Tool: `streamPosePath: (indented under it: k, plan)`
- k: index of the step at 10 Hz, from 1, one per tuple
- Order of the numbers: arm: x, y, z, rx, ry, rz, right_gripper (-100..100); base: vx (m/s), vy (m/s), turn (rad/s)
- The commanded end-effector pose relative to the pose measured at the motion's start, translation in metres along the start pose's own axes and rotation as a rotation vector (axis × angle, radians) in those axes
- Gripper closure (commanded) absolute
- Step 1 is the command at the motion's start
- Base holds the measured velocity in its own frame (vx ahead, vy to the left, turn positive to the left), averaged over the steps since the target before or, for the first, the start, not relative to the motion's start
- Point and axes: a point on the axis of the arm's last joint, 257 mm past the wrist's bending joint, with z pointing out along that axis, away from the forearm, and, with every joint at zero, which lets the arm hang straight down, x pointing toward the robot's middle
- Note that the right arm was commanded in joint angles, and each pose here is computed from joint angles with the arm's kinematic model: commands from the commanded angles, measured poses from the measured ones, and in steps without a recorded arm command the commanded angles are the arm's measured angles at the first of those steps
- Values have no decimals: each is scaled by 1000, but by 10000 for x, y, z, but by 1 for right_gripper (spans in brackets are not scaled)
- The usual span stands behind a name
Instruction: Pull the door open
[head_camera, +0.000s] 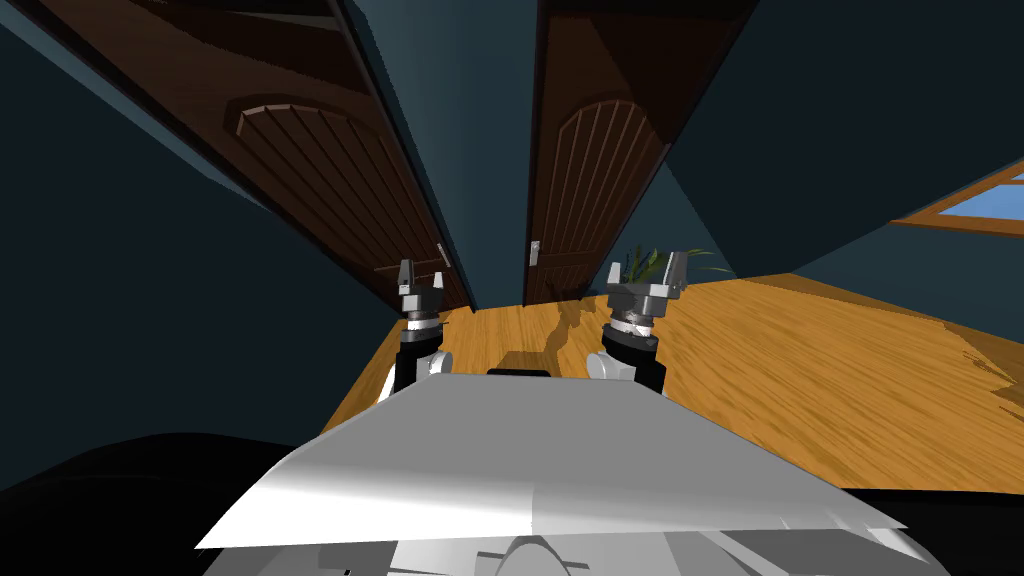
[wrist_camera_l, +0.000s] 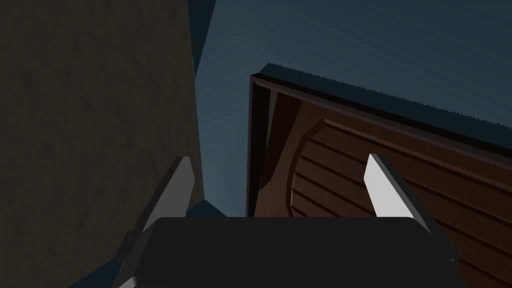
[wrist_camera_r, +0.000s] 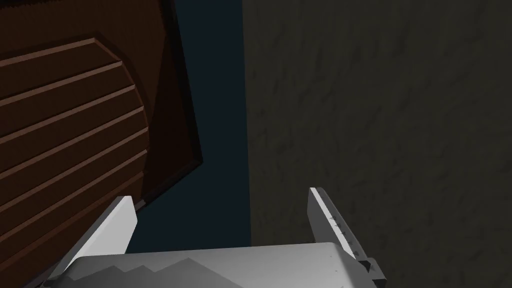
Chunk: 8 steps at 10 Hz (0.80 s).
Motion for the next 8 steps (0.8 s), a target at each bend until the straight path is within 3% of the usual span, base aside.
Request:
streamPosePath:
  k: [1, 8]
  plan:
    - [10, -119, -26, 27, 19, -56, -100, 82, -6, 14]
    - [8, -630, -169, 137, 101, -301, -100, 160, 13, 15]
